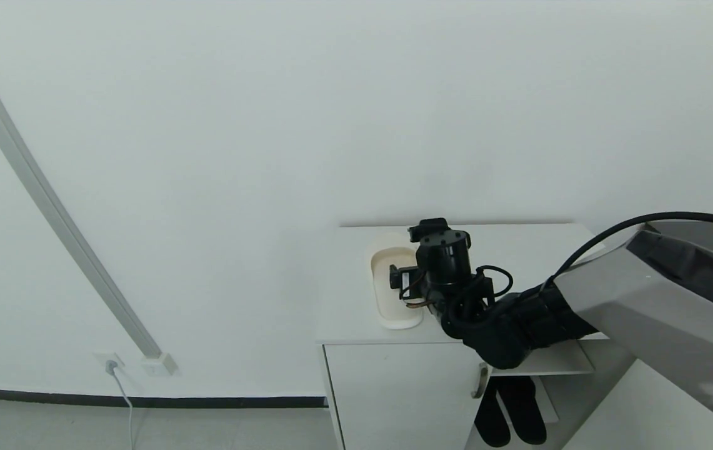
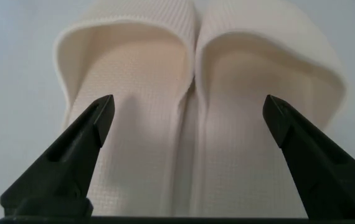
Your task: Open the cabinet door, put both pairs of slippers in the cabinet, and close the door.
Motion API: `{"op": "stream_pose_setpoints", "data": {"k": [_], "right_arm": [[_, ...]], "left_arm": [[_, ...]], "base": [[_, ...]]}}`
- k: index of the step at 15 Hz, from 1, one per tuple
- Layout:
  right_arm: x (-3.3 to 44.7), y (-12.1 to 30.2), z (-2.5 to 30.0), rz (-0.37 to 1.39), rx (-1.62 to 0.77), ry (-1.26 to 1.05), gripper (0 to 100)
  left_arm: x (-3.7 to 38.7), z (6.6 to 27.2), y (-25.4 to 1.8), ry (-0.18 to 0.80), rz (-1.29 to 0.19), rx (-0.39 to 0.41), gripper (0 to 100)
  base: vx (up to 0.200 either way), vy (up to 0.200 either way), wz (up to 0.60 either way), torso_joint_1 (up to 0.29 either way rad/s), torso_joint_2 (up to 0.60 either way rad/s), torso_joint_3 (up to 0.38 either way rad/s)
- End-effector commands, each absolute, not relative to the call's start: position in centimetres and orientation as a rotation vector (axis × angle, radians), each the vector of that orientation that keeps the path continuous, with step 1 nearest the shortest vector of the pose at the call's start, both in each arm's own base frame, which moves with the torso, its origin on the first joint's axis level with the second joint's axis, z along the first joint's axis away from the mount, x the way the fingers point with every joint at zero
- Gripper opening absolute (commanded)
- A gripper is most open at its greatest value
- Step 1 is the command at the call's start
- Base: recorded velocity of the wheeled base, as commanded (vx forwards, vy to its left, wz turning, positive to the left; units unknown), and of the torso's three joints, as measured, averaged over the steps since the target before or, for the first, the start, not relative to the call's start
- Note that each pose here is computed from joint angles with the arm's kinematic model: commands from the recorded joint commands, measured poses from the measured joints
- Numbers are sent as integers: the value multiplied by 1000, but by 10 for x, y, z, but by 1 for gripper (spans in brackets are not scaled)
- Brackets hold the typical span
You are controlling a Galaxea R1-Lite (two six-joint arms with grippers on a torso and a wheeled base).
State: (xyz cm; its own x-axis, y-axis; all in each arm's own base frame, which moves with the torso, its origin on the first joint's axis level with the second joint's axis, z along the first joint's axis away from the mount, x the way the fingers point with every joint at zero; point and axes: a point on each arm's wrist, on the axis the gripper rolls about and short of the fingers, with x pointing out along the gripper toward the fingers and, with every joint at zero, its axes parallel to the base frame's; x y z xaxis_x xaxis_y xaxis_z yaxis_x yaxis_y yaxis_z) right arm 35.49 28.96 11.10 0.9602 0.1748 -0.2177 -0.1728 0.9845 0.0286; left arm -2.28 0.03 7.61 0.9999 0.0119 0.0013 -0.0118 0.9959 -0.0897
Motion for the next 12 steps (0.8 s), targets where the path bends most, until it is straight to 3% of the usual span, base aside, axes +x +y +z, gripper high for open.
{"op": "stream_pose_setpoints", "data": {"k": [1, 7, 8, 12], "right_arm": [[372, 293, 98, 160, 2, 220, 100], [394, 302, 97, 152, -8, 171, 100], [396, 303, 96, 152, -14, 170, 0], [397, 305, 97, 154, -15, 172, 0]], "left_arm": [[-23, 76, 0, -2, 12, -91, 0], [-23, 76, 0, -2, 12, -89, 0], [-23, 76, 0, -2, 14, -89, 0], [-23, 76, 0, -2, 14, -91, 0]], "base": [[0, 0, 0, 0, 0, 0], [0, 0, 0, 0, 0, 0], [0, 0, 0, 0, 0, 0], [0, 0, 0, 0, 0, 0]]}}
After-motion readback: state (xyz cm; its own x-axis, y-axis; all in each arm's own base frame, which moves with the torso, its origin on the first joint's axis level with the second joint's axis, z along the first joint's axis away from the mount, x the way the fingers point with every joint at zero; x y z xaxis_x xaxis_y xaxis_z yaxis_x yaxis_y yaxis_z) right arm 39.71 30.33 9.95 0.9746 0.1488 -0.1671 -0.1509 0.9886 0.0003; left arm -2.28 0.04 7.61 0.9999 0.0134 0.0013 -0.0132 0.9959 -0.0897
